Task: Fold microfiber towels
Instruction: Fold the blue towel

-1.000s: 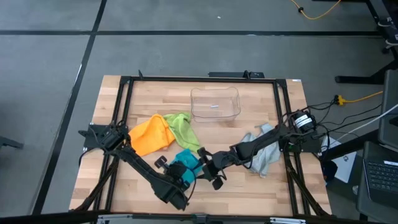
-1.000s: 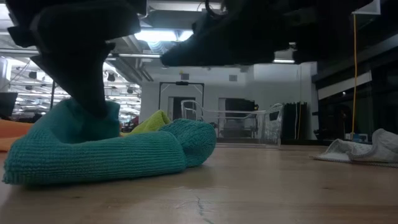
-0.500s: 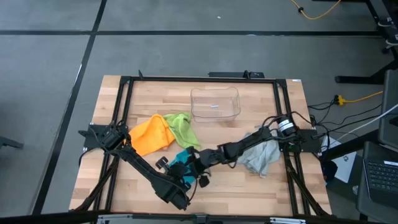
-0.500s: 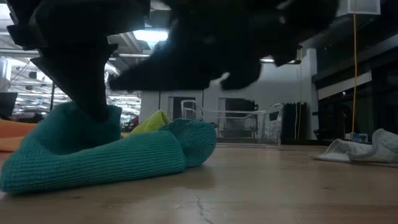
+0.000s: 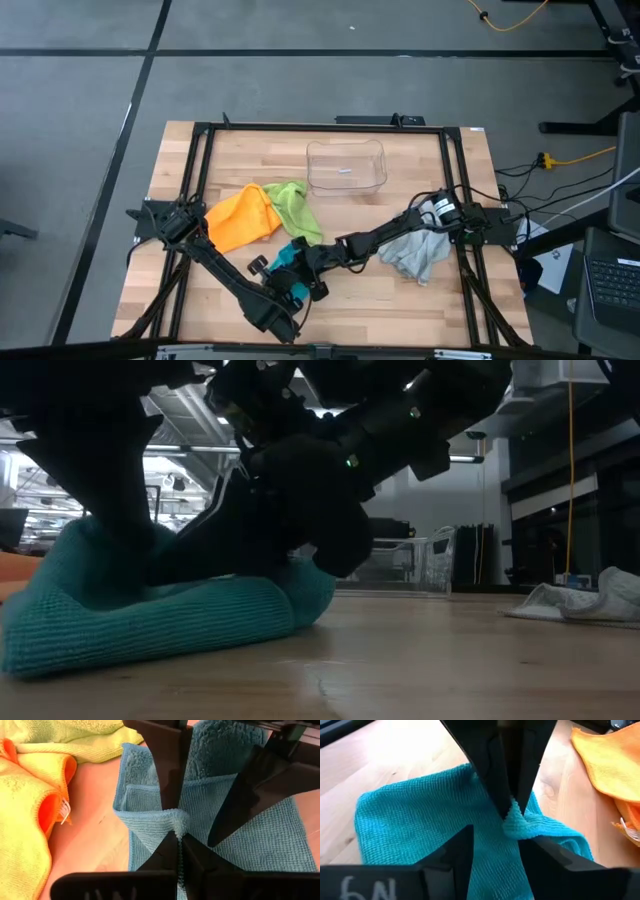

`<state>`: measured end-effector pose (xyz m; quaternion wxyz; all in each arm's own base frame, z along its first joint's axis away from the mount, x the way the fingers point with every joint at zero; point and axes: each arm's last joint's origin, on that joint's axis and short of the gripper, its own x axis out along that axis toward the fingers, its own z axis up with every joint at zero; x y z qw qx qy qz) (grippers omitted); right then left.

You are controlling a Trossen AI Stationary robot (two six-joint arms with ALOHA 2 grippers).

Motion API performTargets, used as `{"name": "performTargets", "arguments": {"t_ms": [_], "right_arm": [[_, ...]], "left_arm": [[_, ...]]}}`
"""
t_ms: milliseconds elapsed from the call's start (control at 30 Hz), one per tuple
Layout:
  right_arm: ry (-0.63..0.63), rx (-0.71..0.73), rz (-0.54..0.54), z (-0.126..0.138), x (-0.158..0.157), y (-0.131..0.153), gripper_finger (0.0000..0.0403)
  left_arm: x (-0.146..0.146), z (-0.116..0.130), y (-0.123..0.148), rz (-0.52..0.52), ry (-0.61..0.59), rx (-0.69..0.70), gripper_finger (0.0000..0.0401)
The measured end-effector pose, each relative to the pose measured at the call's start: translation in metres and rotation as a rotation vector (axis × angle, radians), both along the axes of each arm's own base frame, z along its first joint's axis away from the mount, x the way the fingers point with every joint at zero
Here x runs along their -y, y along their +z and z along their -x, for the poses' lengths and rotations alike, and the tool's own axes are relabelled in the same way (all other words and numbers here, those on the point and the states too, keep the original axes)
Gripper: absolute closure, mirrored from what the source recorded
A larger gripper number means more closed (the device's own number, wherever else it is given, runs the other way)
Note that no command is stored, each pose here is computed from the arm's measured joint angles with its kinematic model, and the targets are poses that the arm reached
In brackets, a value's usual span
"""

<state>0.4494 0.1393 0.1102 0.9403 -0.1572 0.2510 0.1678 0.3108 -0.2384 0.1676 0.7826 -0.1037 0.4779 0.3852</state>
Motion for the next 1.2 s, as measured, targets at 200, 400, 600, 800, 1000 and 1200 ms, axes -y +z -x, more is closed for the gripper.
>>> {"name": "performTargets", "arguments": {"t_ms": [200, 400, 600, 800, 1000, 1200], "right_arm": [[-0.023, -0.049, -0.014, 0.000, 0.005, -0.007, 0.0247], [-0.050, -0.119, -0.068, -0.004, 0.015, -0.039, 0.0247], [-0.049, -0.144, -0.114, -0.004, 0.014, -0.051, 0.0247], [-0.047, -0.131, -0.116, -0.004, 0.014, -0.051, 0.0247], [-0.049, -0.131, -0.119, -0.004, 0.015, -0.051, 0.0247], [-0.049, -0.127, -0.120, -0.004, 0.014, -0.051, 0.0247]], "left_arm": [[0.004, -0.003, 0.014, 0.009, -0.019, -0.001, 0.0401], [0.006, -0.006, 0.033, 0.005, -0.042, -0.013, 0.0401], [0.005, 0.000, 0.039, 0.032, -0.056, -0.151, 0.0401], [0.004, 0.003, 0.064, 0.040, -0.062, -0.209, 0.0401], [0.005, 0.004, 0.112, 0.103, -0.201, -0.140, 0.0401], [-0.006, 0.014, 0.147, 0.064, -0.230, -0.012, 0.0401]]}}
